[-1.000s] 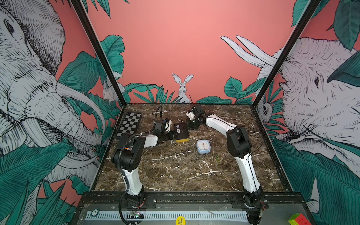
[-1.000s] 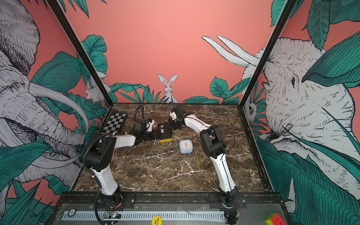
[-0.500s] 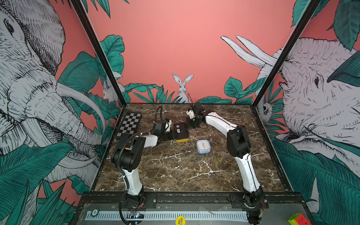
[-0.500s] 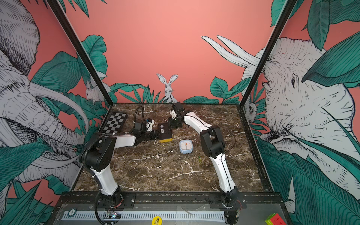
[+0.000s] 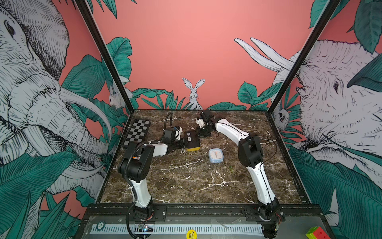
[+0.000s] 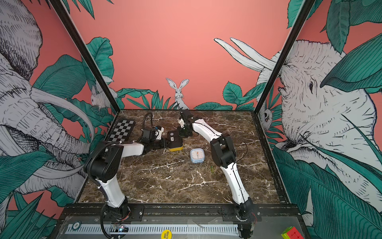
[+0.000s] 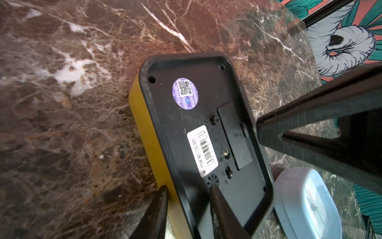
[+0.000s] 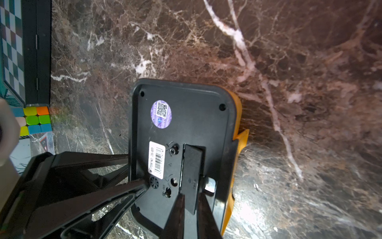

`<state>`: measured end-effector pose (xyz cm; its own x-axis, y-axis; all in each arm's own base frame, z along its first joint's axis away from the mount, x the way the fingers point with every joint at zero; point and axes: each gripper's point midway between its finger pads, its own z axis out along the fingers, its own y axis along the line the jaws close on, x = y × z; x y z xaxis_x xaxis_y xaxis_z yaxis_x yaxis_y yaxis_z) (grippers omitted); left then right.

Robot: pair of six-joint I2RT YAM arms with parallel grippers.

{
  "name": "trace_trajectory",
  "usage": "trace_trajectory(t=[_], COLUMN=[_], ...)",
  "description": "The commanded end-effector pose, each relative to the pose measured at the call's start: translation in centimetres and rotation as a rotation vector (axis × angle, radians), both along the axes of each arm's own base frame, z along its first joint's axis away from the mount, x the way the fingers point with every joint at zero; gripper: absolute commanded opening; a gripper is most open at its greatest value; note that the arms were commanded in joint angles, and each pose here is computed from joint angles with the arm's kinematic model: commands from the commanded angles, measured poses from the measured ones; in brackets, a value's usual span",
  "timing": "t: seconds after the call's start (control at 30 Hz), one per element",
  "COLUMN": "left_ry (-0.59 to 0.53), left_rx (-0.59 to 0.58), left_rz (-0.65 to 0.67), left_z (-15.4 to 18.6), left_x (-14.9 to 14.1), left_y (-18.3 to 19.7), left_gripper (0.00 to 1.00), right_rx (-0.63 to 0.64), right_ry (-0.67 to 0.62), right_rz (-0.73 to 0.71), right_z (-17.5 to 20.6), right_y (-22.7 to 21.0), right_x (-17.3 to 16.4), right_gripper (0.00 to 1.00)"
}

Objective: Insert the battery into the alarm
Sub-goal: Install the cover on the alarm.

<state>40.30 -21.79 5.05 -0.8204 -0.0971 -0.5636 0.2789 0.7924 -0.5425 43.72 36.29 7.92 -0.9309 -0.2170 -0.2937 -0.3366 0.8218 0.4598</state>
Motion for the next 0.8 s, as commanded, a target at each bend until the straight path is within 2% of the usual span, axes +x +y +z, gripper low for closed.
trace_trajectory(t=[0.0, 0.4, 0.63, 0.77], left_ry=[0.055, 0.055, 0.060, 0.062], left_rx=[0.018, 0.018, 0.019, 0.018], left_rz=[-0.017, -0.018, -0.020, -0.022], left_z=[-1.4, -1.4, -1.5, -1.6], left_x=[-0.9, -0.9, -0.9, -0.8], left_y=[-0.3, -0.3, -0.3, -0.4], left_gripper=[0.35, 0.35, 0.35, 0.35], right_rx=[-0.045, -0.065, -0.042, -0.042], right_ry=[0.023, 0.021, 0.055, 0.064], right_rz=[0.010, 0.008, 0.018, 0.024], right_z=[-1.6, -2.1, -2.5, -2.5], right_y=[-0.1, 0.1, 0.7, 0.8], right_x=[-0.4, 0.0, -0.5, -0.6], right_gripper=[0.15, 0.15, 0.07, 0.07])
